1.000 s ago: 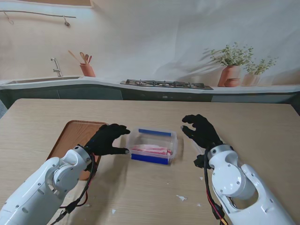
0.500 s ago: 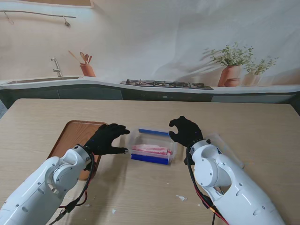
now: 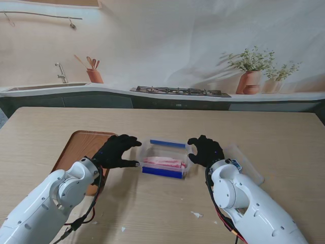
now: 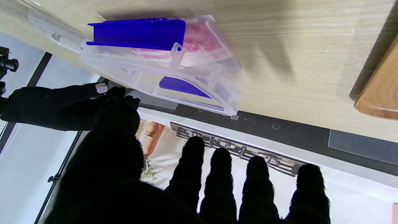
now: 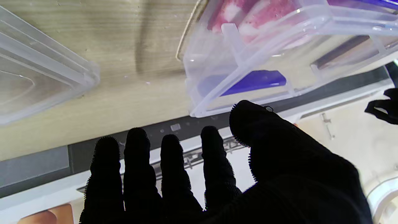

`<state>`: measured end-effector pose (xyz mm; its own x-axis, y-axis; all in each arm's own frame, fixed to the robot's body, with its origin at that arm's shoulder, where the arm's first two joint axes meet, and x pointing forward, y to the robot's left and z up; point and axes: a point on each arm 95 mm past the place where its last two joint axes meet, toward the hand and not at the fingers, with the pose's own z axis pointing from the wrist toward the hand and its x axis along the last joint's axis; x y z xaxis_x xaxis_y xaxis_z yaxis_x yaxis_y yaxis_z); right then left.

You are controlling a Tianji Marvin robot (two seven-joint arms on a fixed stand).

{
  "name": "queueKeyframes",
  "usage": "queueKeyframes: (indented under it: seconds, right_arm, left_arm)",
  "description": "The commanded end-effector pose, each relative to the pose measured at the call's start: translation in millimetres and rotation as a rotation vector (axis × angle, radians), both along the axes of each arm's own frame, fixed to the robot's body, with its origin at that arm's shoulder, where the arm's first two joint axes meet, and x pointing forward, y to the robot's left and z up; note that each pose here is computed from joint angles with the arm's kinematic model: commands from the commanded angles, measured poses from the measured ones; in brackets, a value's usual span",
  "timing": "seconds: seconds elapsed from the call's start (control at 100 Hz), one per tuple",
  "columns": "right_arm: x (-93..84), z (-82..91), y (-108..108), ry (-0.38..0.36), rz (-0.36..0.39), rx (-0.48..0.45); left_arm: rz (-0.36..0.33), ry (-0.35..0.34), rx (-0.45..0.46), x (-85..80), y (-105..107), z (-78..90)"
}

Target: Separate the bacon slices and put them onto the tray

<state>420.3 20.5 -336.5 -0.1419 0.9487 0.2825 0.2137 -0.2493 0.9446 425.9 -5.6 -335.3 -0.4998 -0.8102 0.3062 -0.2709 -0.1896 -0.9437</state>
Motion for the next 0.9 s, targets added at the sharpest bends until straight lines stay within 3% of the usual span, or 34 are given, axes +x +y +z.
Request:
queueKeyframes:
  seconds: [0.0, 0.35, 0.62, 0.89]
  right_arm:
    - [-5.8, -12.4, 0.3, 0.05, 0.002, -0.019]
    - [-6.0, -28.0, 1.4, 0.026, 0.0, 0.01]
    - [-6.0, -34.8, 3.0, 0.06, 0.012, 0.018]
    - [-4.7, -32.8, 0.7, 0.021, 0.048, 0.064]
  left_arm:
    - [-0.007, 0.011, 0.006, -0.9, -1.3, -1.3]
    - [-0.009, 0.01, 0.006, -1.0, -1.7, -2.0]
    - [-0.017, 0.012, 0.003, -2.5, -4.6, -2.1]
    - [-0.047, -0.039, -0.014, -6.0, -11.2, 26.6]
